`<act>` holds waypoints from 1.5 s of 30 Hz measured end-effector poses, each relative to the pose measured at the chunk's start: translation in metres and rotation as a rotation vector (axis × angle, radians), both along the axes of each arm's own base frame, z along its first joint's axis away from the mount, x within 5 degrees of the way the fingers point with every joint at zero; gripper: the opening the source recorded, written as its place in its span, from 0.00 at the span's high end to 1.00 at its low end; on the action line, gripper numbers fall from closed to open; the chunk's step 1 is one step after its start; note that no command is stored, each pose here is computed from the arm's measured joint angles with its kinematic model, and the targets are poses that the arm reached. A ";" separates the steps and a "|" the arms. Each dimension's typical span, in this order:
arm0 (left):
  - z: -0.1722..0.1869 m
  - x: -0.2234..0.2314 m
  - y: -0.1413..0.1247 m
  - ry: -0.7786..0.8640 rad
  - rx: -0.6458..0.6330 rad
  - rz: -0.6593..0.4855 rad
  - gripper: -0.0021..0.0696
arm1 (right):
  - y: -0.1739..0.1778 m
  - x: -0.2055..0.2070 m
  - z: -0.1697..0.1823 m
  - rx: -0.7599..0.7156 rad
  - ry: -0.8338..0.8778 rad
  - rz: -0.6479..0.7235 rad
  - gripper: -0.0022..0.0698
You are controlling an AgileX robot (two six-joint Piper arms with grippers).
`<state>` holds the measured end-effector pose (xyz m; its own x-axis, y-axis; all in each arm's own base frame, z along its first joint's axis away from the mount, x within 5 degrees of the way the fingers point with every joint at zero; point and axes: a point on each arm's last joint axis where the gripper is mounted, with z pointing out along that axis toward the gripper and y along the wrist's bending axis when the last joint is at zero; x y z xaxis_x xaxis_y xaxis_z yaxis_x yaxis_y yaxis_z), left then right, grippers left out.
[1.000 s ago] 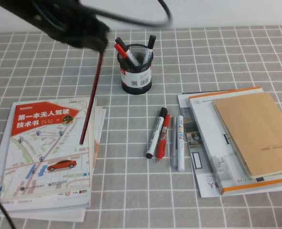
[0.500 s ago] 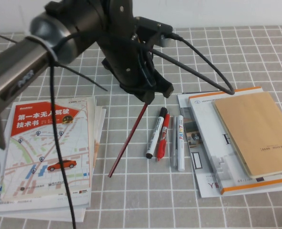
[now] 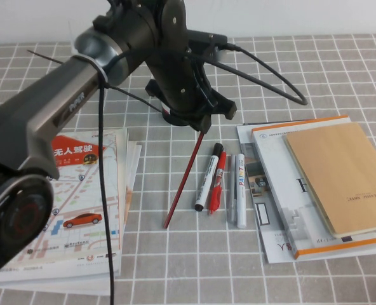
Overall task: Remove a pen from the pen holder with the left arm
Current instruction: 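Take a marker out of the pen holder and lay it on the table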
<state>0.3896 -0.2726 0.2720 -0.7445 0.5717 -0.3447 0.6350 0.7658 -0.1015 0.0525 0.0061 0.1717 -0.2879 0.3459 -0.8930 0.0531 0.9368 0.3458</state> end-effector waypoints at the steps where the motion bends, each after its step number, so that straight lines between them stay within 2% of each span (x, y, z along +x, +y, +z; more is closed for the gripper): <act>1: -0.003 0.002 -0.001 0.005 -0.003 0.002 0.95 | 0.000 0.000 0.000 0.000 0.000 0.000 0.99; 27: -0.066 0.031 -0.017 0.020 -0.020 0.055 0.95 | 0.000 0.000 0.000 0.000 0.000 0.000 0.99; 45: -0.068 0.037 -0.021 -0.022 -0.072 0.103 0.96 | 0.000 0.000 0.000 0.000 0.000 0.000 0.99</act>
<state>0.4271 -0.2937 0.2041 -0.7902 0.4653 -0.3987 0.5556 0.8185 -0.1460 0.0525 0.0061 0.1717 -0.2879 0.3459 -0.8930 0.0531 0.9368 0.3458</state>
